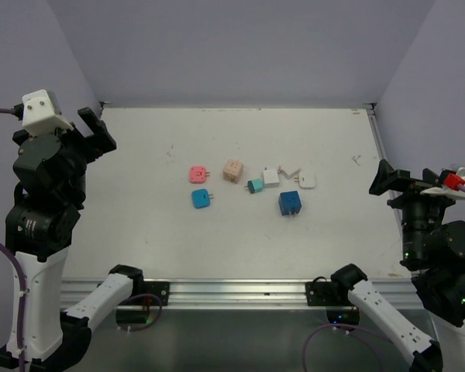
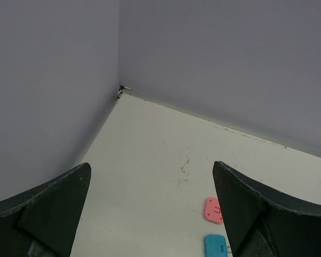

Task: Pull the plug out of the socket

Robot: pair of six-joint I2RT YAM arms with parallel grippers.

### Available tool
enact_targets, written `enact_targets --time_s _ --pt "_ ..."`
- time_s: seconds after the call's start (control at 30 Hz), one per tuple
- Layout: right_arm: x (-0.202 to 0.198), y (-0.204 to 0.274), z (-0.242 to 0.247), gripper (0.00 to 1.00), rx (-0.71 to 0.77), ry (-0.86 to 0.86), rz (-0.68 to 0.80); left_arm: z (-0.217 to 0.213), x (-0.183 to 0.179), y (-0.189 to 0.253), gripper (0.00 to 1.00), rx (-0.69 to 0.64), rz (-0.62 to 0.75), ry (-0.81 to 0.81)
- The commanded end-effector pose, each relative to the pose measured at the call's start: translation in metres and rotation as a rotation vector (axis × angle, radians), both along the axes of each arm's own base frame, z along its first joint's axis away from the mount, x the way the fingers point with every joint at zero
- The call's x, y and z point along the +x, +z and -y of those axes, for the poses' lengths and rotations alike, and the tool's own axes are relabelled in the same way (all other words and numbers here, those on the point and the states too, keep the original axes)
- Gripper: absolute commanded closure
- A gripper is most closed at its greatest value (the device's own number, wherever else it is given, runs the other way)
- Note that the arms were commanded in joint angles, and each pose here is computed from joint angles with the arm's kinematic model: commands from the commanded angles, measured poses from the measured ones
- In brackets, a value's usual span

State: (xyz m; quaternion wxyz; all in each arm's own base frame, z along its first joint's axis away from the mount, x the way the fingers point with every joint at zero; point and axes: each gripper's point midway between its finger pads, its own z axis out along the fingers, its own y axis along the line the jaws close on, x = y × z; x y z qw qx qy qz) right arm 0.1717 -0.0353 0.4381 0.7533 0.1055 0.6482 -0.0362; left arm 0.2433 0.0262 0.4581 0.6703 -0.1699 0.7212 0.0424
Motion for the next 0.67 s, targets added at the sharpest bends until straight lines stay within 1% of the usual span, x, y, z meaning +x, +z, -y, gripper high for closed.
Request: enact_targets --time_s 0.0,0.63 --pt "0.0028 0.0069 0.0007 0.01 0.003 -0.013 0.028 -0.0014 0.0001 0.006 0.01 0.017 0.02 0.004" --pt "0.0058 0.0074 -0.0037 0.01 0.005 0.005 0.042 -0.0012 -0.0005 0.0069 0.01 0.012 0.032 0.003"
